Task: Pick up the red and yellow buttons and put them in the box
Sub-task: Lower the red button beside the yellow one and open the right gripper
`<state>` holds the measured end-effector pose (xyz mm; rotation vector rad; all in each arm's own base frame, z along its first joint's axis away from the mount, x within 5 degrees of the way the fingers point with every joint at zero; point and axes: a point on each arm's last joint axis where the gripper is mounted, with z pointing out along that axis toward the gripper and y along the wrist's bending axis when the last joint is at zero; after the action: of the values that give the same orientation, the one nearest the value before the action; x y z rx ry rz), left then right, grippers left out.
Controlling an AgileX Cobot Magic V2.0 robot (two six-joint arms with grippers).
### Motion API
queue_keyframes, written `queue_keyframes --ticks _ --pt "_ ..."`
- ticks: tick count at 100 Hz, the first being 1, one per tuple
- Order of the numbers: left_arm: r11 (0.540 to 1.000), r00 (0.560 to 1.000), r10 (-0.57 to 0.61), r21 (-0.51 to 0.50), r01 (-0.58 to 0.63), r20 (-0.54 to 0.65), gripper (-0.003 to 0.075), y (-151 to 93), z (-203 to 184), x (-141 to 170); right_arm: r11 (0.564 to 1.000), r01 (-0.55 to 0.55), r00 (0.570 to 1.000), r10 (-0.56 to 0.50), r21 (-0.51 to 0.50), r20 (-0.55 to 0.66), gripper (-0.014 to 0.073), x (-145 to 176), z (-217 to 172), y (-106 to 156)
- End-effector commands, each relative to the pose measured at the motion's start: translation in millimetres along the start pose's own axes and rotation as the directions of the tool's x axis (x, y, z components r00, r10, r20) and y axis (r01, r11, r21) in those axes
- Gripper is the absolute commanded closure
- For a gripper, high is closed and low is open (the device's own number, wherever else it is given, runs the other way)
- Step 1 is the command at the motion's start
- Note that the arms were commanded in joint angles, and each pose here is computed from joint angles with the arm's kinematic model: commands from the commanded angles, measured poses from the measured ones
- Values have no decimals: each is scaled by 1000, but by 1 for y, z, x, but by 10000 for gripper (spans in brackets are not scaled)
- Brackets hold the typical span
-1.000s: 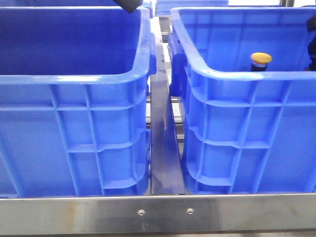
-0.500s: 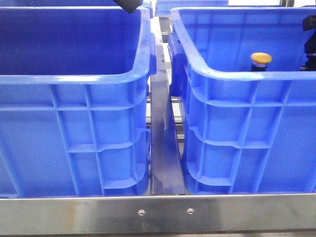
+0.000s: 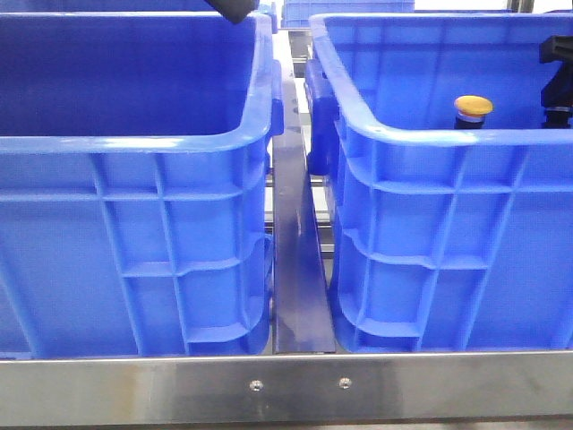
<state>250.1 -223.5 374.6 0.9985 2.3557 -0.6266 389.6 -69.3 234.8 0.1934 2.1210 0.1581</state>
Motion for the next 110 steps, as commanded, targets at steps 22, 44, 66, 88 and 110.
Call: queue_keyframes --ticks 22,44,66,88,110 --pt "1000 994 12 19 -14 107 125 -11 -23 -10 1000 9 998 -8 -16 66 232 -20 -13 5" --pt "1000 994 12 19 -14 107 125 -11 -23 -10 999 13 998 -10 -49 61 209 -20 -14 8" --pt "1000 994 12 18 -14 109 125 -11 -23 -10 997 17 998 -13 -72 55 209 -19 -14 11" --pt "1000 994 12 18 -14 109 125 -11 -23 -10 996 52 996 -47 -65 75 209 -24 -23 13" --pt "1000 993 12 16 -14 119 125 -11 -23 -11 991 122 983 -115 -48 142 209 -40 -53 19"
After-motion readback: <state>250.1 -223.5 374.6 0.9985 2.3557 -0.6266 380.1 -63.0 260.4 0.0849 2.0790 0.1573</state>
